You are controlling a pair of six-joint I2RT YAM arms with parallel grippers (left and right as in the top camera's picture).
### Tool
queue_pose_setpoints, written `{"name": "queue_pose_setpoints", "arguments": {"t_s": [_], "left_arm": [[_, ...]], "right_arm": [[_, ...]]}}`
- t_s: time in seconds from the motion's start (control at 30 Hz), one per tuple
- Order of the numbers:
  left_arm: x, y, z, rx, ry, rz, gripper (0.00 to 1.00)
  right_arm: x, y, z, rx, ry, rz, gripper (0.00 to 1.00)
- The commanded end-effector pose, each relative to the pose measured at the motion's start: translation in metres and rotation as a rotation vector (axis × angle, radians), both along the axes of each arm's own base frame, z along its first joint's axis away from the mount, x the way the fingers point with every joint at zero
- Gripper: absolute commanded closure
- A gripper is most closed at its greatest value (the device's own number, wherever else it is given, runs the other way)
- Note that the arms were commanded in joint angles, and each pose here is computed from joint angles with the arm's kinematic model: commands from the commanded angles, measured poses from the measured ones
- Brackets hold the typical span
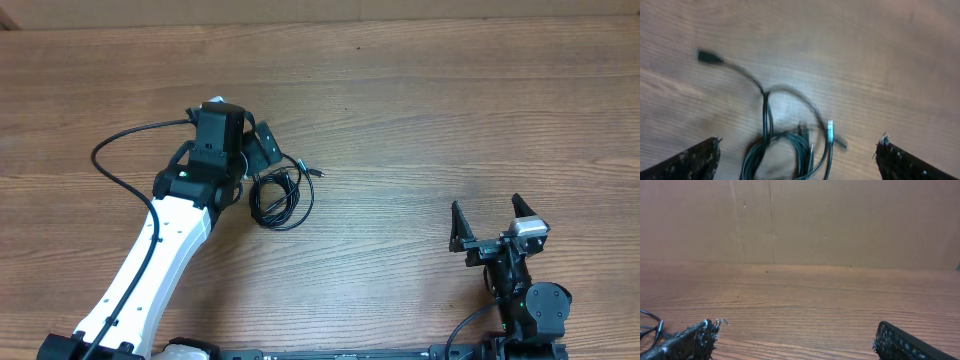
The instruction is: Untangle cables
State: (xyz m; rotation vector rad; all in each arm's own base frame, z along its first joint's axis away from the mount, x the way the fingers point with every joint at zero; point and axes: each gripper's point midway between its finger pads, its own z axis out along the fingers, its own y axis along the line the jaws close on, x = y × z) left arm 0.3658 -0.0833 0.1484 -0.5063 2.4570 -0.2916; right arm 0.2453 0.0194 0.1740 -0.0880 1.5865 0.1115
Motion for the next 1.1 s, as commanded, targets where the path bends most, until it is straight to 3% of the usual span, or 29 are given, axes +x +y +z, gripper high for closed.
{"name": "queue_pose_setpoints", "arguments": {"t_s": [0.0,0.1,0.23,0.47,0.57,1.07], "left_arm": [[-0.021,-0.032,-0.007,-0.107,0.09,-0.179,0.01],[-0.041,-0.044,-0.02,-0.177,0.195,-0.23,0.0],[-0.055,-0.04,-0.04,-0.22,0.331,-0.103,0.04],[-0.097,-0.016,-0.084,-0.338,0.667,0.654,0.0],[-0.1,-0.016,-0.096,-0.357,0.717,0.788,0.01],[-0.103,-0.016,-0.153,-0.293,0.837,0.905,0.01]], "right_arm": [[0.0,-0.001,-0.001,-0.004,-0.006,-0.005,0.0],[0.0,-0.001,-0.001,-0.004,-0.006,-0.005,0.0],[0.0,-0.001,-0.001,-0.004,-0.006,-0.005,0.0],[0.0,-0.001,-0.001,-0.004,-0.006,-0.005,0.0],[0.0,-0.001,-0.001,-0.004,-0.006,-0.005,0.0],[0.0,-0.001,-0.001,-0.004,-0.006,-0.005,0.0]]}}
